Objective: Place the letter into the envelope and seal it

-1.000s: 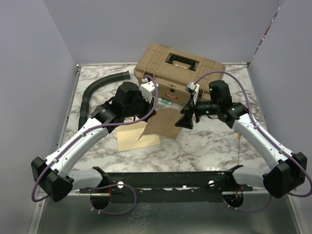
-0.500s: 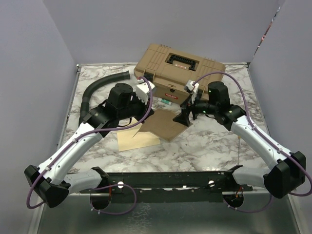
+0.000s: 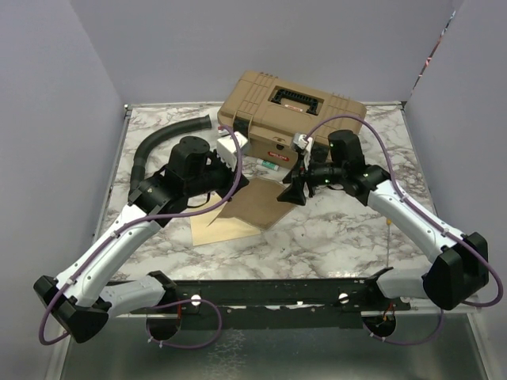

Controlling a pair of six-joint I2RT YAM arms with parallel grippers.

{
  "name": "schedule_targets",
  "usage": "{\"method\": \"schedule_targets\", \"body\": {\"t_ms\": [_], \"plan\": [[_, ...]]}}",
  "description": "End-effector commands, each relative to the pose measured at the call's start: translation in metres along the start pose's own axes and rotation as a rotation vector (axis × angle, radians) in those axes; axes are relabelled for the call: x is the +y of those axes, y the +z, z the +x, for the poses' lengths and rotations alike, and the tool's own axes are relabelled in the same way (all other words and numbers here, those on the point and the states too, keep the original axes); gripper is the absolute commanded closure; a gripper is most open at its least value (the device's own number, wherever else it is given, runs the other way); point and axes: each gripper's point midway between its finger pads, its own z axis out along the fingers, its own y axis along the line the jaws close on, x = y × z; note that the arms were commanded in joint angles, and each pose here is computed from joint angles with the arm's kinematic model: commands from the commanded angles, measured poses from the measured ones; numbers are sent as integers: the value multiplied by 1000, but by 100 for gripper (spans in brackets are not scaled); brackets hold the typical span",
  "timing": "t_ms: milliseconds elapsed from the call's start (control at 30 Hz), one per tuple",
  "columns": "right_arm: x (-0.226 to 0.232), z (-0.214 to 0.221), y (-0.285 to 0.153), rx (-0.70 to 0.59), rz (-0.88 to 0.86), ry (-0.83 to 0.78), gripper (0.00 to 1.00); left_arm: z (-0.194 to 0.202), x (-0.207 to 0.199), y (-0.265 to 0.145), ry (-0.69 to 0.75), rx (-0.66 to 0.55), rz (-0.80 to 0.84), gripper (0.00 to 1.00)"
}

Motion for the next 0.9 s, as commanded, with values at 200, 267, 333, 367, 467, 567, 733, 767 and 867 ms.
{"method": "schedule_targets", "body": {"t_ms": [200,267,333,367,467,567,733,767,867], "plan": [[0,-6,21,-2,-75,-6,50,-20,-14,-18,15,-70,47,100],[0,-9,23,7,-87,-1,60,-23,-15,-21,13,-80,47,100],[1,-10,23,3,-87,2,79,-27,-16,-23,7,-90,48,100],[0,-10,23,0,-76,1,93,-29,-17,-24,3,-96,49,100],[-5,-20,16,-41,2,-18,100,-38,-17,-27,-23,-115,39,96],[-15,-42,0,-127,138,-70,100,-52,-19,-36,-46,-149,32,25],[-18,-91,-37,-333,315,-161,100,-102,-31,-62,-63,-283,56,2],[-15,-101,-43,-367,324,-173,100,-117,-35,-68,-65,-321,68,1],[2,-129,-58,-440,301,-207,100,-153,-47,-88,-56,-432,110,1]]}}
